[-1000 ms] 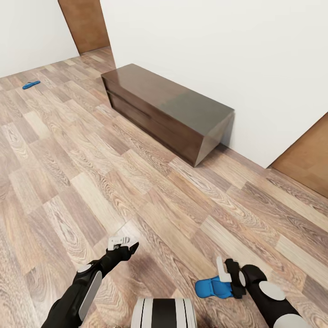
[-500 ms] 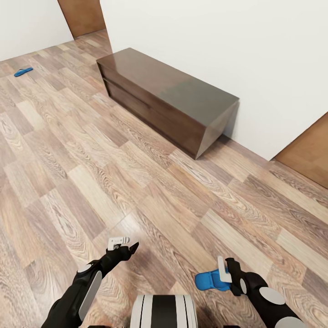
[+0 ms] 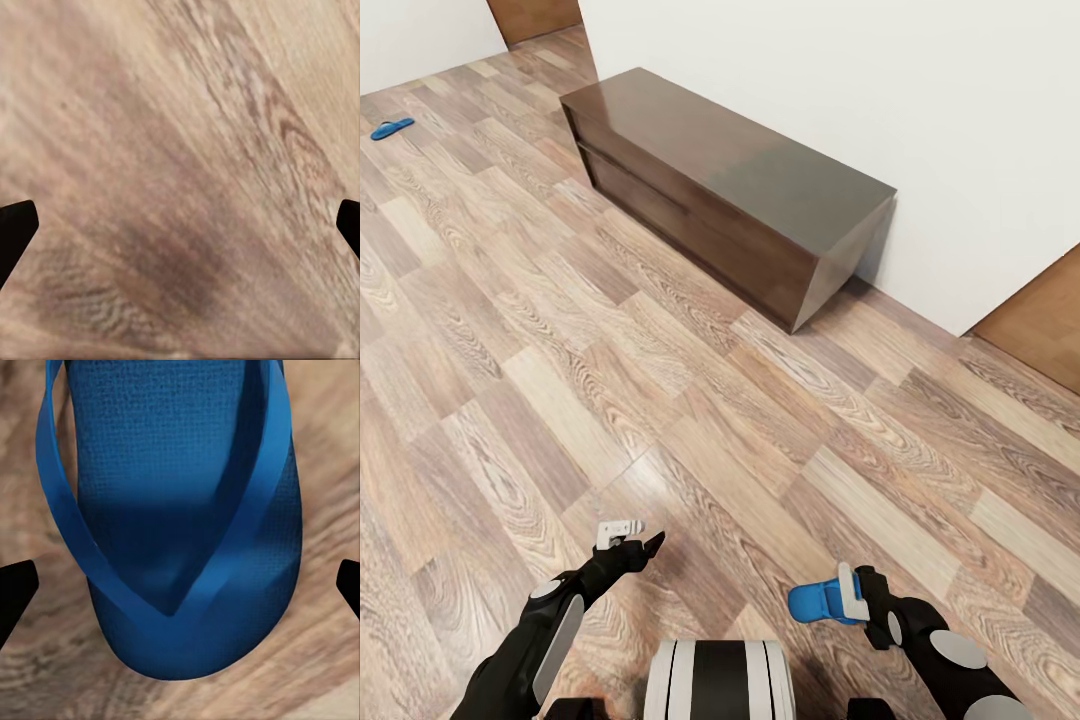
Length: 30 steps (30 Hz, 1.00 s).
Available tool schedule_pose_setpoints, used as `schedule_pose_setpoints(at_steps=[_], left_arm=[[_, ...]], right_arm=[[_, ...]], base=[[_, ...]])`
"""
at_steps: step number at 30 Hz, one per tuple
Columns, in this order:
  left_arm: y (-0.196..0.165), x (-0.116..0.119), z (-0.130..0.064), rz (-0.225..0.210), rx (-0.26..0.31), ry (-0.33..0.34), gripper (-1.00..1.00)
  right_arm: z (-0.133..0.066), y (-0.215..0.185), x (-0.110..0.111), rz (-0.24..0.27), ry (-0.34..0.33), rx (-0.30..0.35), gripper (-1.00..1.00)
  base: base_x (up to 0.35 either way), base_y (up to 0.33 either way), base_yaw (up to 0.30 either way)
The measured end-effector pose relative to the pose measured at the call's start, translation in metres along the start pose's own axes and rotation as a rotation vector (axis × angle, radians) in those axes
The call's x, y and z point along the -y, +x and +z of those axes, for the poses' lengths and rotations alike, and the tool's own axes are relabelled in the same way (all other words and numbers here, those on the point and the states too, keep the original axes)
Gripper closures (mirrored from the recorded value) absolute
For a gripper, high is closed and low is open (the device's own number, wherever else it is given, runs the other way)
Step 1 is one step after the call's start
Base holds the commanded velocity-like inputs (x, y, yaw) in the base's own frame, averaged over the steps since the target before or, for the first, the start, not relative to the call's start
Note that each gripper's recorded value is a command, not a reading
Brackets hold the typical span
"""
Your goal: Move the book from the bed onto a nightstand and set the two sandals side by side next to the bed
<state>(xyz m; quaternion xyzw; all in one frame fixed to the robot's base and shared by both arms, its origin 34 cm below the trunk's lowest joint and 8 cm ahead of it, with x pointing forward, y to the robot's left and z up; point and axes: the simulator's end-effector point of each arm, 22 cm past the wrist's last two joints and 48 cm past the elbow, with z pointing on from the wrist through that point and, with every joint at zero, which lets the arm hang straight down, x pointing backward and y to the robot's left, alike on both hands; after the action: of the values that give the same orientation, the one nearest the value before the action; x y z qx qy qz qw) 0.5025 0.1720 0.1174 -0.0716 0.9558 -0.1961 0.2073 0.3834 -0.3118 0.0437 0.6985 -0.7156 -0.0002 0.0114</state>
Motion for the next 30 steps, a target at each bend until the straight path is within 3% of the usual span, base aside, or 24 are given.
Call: schedule_pose_setpoints(at_steps=[30], left_arm=[[0.0062, -0.0028, 0.0026, -0.006, -0.011, -0.004, -1.0]], right_arm=[[0.004, 0.0005, -0.0051, -0.001, -0.011, 0.0, -1.0]], base=[[0.0, 0.0, 0.0]])
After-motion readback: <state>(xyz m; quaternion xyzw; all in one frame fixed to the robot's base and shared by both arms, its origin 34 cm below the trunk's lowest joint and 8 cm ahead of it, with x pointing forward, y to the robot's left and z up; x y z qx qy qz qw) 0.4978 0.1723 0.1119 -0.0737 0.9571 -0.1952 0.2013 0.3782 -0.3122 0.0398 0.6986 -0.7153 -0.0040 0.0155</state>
